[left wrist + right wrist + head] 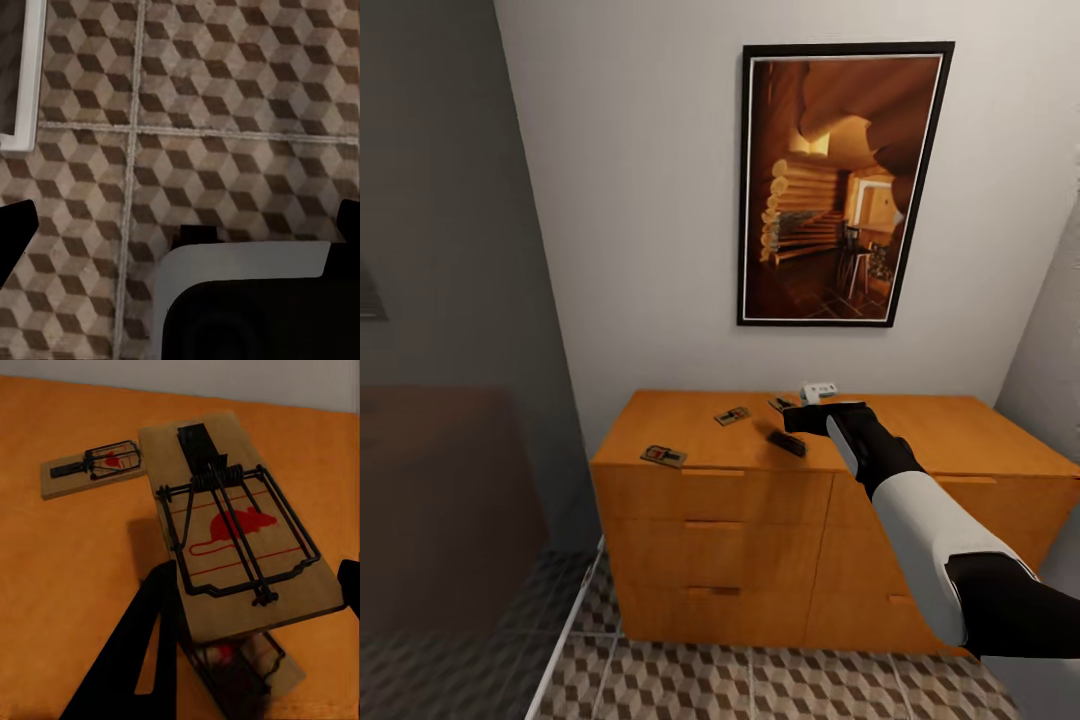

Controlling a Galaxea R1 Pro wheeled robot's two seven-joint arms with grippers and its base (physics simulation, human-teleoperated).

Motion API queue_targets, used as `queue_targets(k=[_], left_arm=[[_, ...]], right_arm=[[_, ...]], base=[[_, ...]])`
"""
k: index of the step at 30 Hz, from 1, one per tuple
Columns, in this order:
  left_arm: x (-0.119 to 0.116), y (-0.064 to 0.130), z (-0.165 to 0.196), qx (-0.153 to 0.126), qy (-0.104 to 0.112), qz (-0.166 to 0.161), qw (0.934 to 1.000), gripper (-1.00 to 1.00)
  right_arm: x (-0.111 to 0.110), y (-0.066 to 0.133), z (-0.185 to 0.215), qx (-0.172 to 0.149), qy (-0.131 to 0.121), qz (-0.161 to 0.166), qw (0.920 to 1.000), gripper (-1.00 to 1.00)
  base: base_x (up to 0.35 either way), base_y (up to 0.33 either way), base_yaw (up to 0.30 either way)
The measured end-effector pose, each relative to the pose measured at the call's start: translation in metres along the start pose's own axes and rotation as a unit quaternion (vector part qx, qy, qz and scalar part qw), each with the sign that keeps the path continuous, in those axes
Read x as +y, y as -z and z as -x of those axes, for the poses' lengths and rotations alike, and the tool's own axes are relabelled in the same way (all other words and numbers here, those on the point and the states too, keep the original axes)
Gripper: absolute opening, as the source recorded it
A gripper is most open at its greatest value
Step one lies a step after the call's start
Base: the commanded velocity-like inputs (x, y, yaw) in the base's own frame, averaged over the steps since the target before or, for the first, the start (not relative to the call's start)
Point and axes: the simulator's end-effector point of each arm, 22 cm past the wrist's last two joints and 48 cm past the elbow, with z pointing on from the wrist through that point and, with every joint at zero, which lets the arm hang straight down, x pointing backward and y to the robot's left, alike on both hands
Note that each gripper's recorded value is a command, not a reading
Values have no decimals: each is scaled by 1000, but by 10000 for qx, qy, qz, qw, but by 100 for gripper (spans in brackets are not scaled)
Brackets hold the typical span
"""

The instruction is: Take the four mousetraps from the cabinet in the bathroom and place them on the bathroom floor. Make sure all four end up on the same floor surface, and ensure that at least two of them are either under or directly next to the same bathroom sink.

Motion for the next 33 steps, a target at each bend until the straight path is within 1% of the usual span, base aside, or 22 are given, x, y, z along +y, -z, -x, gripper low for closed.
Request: queue_targets(k=[33], left_arm=[[0,1,-3,29,2,0,10000,100]], right_arm=[[-1,0,-1,13,-7,-11,10000,-100]], base=[[-335,0,0]])
